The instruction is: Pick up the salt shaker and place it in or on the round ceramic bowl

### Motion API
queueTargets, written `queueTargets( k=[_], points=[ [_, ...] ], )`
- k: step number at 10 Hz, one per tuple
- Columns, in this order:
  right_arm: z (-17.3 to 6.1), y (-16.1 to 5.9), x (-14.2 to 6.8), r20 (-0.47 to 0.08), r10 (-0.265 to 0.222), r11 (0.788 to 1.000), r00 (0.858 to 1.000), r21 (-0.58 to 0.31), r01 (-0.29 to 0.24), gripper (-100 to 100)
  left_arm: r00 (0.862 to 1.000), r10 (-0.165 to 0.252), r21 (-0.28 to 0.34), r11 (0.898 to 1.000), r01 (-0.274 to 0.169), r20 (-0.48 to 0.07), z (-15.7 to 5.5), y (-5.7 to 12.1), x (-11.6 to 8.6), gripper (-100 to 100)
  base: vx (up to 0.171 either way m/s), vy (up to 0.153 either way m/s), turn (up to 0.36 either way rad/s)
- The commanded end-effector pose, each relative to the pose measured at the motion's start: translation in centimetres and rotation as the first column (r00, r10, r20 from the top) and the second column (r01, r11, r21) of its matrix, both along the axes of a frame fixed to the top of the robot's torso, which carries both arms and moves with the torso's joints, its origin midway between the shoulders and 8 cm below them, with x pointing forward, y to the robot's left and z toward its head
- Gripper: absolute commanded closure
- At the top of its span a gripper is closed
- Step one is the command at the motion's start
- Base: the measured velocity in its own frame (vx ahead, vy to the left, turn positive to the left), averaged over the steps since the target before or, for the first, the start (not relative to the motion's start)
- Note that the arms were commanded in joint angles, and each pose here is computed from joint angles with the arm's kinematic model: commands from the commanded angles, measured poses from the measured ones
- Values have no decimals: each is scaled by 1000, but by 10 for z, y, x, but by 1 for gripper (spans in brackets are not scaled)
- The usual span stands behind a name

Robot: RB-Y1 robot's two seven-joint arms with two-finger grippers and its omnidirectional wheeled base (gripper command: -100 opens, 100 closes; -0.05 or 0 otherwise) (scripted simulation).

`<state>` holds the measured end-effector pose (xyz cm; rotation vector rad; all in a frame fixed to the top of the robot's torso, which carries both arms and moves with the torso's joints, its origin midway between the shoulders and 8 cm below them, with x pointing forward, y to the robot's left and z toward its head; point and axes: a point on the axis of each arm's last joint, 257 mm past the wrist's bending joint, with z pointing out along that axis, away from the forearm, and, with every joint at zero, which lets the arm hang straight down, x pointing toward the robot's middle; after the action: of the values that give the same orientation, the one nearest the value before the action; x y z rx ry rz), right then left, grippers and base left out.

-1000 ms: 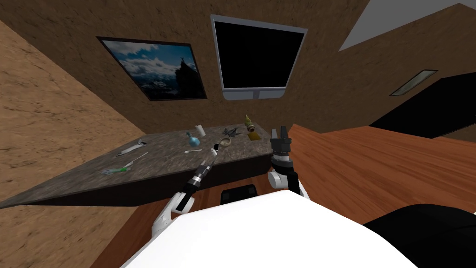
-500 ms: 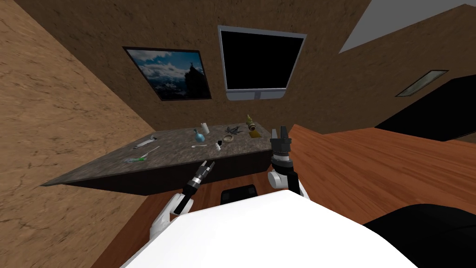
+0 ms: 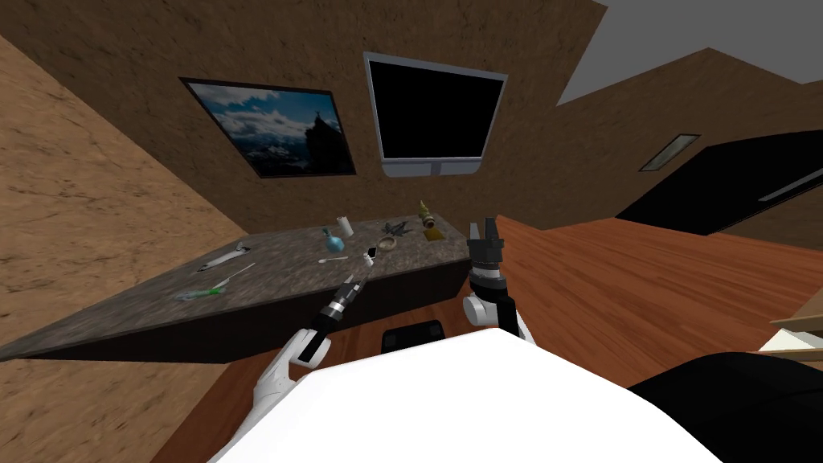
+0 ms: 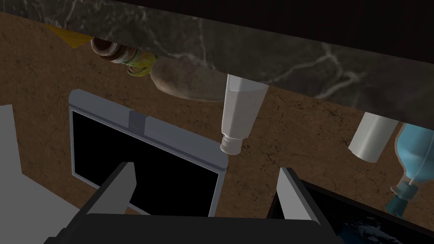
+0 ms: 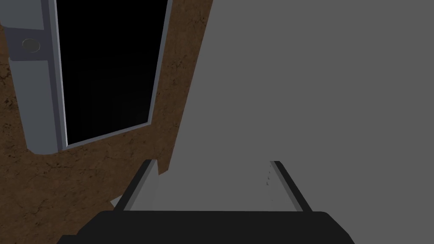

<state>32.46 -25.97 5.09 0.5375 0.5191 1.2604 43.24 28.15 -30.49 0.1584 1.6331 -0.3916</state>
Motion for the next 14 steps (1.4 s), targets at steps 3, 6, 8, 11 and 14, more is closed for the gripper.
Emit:
queueTargets(
  k=[3, 6, 8, 11, 14],
  points=[
    [0, 0, 0, 0, 0, 1000, 1000, 0, 0, 0, 999, 43, 42, 998, -43, -9, 4, 16, 10, -100, 84, -38, -91],
    [0, 0, 0, 0, 0, 1000, 1000, 0, 0, 0, 996, 85, 80, 993, -84, -10, 9, 34, 20, -100, 118, -16, -95],
    [0, 0, 0, 0, 0, 1000, 1000, 0, 0, 0, 997, 79, 74, 994, -78, -10, 8, 30, 18, 0, 38, 0, -8],
    [0, 0, 0, 0, 0, 1000, 1000, 0, 0, 0, 994, 109, 72, 991, -108, -6, 12, 39, 32, -100, -9, 4, -153],
    [0, 0, 0, 0, 0, 1000, 1000, 0, 0, 0, 994, 113, 74, 991, -112, -7, 12, 41, 32, 100, 0, 1, 3]
  ],
)
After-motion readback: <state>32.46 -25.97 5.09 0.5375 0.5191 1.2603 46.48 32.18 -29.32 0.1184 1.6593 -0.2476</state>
